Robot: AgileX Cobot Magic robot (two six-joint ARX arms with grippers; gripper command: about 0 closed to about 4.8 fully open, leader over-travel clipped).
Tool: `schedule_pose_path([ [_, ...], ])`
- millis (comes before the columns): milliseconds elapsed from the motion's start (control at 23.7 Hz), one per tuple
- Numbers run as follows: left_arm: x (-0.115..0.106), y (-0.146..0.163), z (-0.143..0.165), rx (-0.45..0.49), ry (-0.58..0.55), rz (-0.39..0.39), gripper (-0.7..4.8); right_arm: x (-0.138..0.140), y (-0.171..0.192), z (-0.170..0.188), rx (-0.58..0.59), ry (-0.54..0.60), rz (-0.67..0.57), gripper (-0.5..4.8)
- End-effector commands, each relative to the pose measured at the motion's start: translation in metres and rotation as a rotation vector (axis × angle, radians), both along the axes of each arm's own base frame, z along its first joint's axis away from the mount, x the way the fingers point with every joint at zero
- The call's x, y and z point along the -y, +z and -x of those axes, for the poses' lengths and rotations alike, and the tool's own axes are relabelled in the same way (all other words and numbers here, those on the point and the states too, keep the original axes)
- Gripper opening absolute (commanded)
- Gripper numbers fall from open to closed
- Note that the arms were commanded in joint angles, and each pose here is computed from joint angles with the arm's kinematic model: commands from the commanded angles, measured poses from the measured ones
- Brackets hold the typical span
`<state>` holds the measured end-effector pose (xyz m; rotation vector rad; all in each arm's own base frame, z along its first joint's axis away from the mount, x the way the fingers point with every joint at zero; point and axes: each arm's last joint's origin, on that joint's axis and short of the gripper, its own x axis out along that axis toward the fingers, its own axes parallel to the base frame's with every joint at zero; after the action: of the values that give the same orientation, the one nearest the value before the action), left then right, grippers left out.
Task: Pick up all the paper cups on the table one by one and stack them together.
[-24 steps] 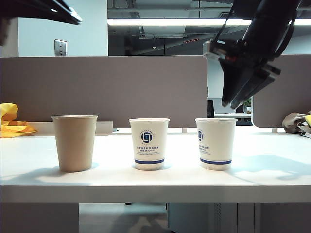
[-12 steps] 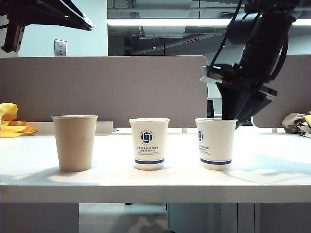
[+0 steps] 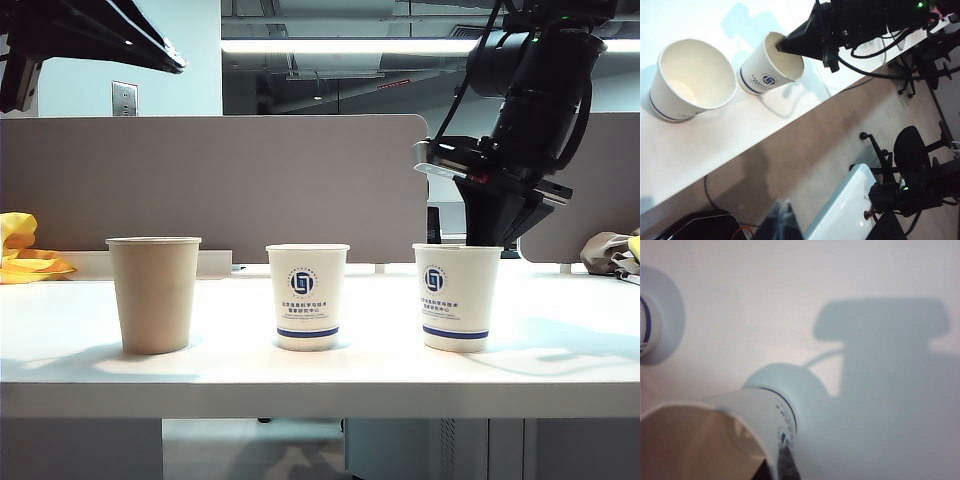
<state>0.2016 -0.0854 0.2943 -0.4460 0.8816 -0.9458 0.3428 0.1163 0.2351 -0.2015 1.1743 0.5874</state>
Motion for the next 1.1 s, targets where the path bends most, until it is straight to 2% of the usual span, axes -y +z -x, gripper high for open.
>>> schedule_pose_path([
  [42,0.0,0.001,-0.001,0.019,0.032,-0.026,-0.06,-0.001,0.012,-0.002,0.011,-0.001,-0.006,-0.05],
  [211,-0.001,0.0,-0.001,0.021,0.046,-0.039,-0.06,-0.007,0.037,-0.005,0.052,0.01,-0.022,-0.06],
  [296,-0.002,0.0,-0.002,0.029,0.079,-0.065,-0.06,-0.023,0.074,-0.006,0.125,0.017,-0.096,-0.05],
  [465,-0.003,0.003,-0.004,0.055,0.138,-0.109,-0.06,-0.058,0.108,0.005,0.236,0.113,-0.144,-0.05],
  [549,-0.003,0.006,-0.005,0.065,0.157,-0.125,-0.06,-0.067,0.11,0.008,0.249,0.128,-0.136,-0.05],
  [676,-0.006,0.011,-0.005,0.087,0.213,-0.188,-0.06,-0.083,0.106,0.017,0.241,0.163,-0.105,-0.05],
  [1098,-0.007,0.007,-0.002,0.06,0.219,-0.242,-0.06,-0.1,0.087,0.017,0.171,0.199,-0.09,-0.05],
])
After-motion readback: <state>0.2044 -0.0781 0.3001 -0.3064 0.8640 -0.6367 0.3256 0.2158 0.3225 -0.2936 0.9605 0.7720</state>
